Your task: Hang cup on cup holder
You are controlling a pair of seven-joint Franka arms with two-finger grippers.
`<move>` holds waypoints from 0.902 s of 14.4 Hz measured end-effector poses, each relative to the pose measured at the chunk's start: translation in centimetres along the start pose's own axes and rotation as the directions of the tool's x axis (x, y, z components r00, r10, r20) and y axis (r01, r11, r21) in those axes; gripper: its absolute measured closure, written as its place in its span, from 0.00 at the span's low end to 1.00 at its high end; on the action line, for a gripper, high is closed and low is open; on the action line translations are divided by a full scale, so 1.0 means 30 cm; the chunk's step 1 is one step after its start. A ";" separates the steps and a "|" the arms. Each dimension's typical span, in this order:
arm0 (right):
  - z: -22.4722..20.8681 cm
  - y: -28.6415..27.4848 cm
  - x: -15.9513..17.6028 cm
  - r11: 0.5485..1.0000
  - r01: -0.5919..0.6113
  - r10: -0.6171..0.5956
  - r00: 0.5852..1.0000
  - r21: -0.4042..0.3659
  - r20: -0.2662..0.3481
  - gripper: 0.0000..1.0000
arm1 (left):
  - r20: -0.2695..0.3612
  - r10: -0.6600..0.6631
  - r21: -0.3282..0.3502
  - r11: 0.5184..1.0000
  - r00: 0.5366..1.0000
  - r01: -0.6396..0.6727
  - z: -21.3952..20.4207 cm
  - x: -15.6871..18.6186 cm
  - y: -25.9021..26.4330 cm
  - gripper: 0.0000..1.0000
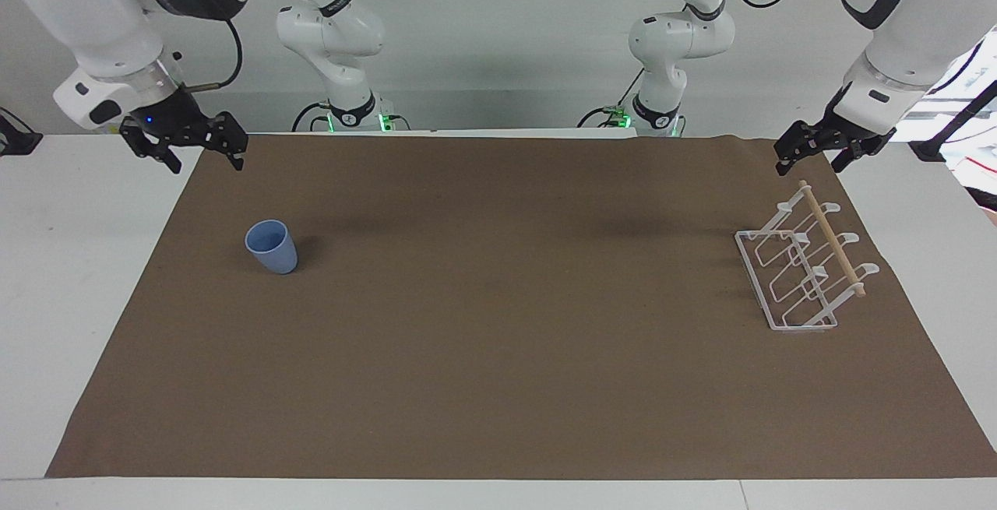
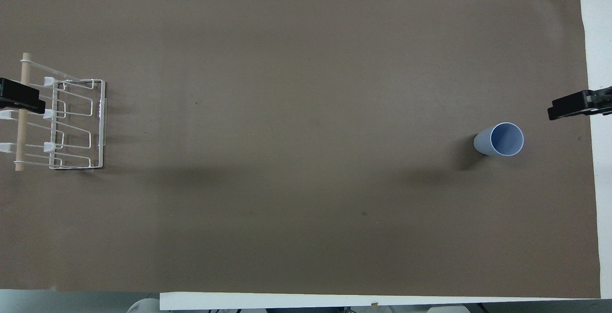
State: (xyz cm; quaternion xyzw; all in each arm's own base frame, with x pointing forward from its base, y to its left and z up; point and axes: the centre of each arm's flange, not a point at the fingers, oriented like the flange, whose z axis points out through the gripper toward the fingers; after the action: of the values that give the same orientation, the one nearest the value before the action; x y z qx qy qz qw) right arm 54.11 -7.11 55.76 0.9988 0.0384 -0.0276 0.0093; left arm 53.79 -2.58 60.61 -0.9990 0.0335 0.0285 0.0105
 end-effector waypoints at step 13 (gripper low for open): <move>0.584 0.097 0.006 0.994 0.110 -0.111 0.993 0.023 0.040 0.01 | 0.005 0.022 0.001 1.000 1.000 -0.022 0.003 0.000 0.038 0.00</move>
State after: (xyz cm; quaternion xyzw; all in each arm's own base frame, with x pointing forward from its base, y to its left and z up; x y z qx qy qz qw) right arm 53.56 -10.37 38.32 0.9944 0.0933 -0.0490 -0.0017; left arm 53.70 -3.72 60.50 -0.9985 0.0447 0.0313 0.0109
